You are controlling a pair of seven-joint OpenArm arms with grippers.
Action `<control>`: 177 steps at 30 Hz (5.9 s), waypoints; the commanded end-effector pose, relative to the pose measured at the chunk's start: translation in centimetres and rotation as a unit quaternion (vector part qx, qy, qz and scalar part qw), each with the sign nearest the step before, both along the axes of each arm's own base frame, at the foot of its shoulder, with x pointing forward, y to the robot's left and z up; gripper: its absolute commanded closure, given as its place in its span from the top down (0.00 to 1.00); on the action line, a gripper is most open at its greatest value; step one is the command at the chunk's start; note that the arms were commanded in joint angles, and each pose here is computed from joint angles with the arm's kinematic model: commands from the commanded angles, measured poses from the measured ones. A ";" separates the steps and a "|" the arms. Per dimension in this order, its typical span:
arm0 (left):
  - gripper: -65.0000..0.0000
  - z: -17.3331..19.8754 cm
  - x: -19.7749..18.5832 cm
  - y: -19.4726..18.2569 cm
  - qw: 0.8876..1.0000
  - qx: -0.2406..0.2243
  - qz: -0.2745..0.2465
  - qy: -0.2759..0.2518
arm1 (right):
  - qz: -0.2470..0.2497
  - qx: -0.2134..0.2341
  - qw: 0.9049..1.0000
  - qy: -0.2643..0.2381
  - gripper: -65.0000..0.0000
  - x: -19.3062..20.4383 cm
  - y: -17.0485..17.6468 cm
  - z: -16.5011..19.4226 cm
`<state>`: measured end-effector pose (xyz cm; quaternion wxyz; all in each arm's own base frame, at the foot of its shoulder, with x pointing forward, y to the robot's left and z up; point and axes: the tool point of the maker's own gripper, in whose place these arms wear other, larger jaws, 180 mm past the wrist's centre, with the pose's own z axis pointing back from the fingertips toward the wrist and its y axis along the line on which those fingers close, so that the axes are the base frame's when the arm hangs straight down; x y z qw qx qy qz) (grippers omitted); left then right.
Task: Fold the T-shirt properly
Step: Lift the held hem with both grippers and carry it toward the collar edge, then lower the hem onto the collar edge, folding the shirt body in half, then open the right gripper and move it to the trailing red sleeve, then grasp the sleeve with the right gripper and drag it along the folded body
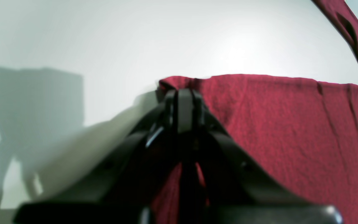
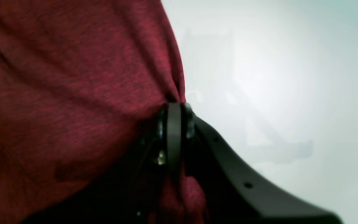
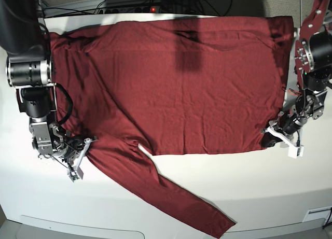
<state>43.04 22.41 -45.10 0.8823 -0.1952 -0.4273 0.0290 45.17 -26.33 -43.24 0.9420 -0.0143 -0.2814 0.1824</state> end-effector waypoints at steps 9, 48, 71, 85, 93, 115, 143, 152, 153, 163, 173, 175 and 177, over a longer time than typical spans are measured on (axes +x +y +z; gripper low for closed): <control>0.00 -0.4 -0.2 0.7 1.000 0.020 -0.005 0.022 | -0.015 0.009 0.998 -0.053 0.00 3.8 -0.7 4.7; 0.00 10.0 -0.7 -2.0 0.990 -0.083 -0.016 -0.114 | 0.036 0.108 0.985 -0.133 0.00 1.8 -2.3 15.8; 0.00 9.5 -11.6 0.9 0.992 -0.045 0.009 -0.122 | 0.030 0.084 0.990 -0.110 0.00 -7.9 -6.4 12.3; 0.00 7.1 -15.3 0.4 0.997 -0.041 -0.004 -0.065 | 0.005 0.048 0.997 -0.067 0.00 -10.4 -8.9 10.3; 0.00 5.8 -18.0 0.3 0.999 -0.032 -0.010 -0.035 | 0.008 0.030 0.999 -0.032 0.00 -13.2 -9.4 7.5; 0.35 4.2 -20.4 1.8 1.000 0.003 -0.003 -0.001 | 0.007 0.039 0.999 -0.026 0.41 -13.9 -9.1 6.9; 0.52 7.1 -18.9 1.0 0.998 -0.039 0.005 -0.051 | -0.012 0.096 0.990 -0.103 0.55 6.1 1.5 12.1; 0.52 6.9 -19.0 0.7 0.998 -0.044 0.007 -0.051 | 0.003 0.044 0.999 -0.030 0.55 6.5 2.1 9.3; 0.52 6.9 -19.0 0.5 0.998 -0.046 0.008 -0.051 | 0.005 0.046 0.999 -0.026 0.55 6.3 2.4 8.9; 0.52 6.4 -19.2 -1.0 0.996 -0.071 0.019 -0.051 | 0.022 0.040 0.999 -0.018 0.55 5.3 4.0 6.5; 0.52 6.1 -19.3 -1.9 0.995 -0.086 0.026 -0.051 | 0.028 -0.001 0.999 -0.034 0.55 3.3 2.9 2.6; 0.52 6.1 -19.3 -1.9 0.995 -0.086 0.026 -0.051 | 0.028 -0.001 0.999 -0.031 0.54 3.1 2.9 2.4; 0.52 6.1 -19.3 -1.9 0.995 -0.086 0.026 -0.051 | 0.027 -0.004 0.999 -0.023 0.45 2.8 2.7 2.1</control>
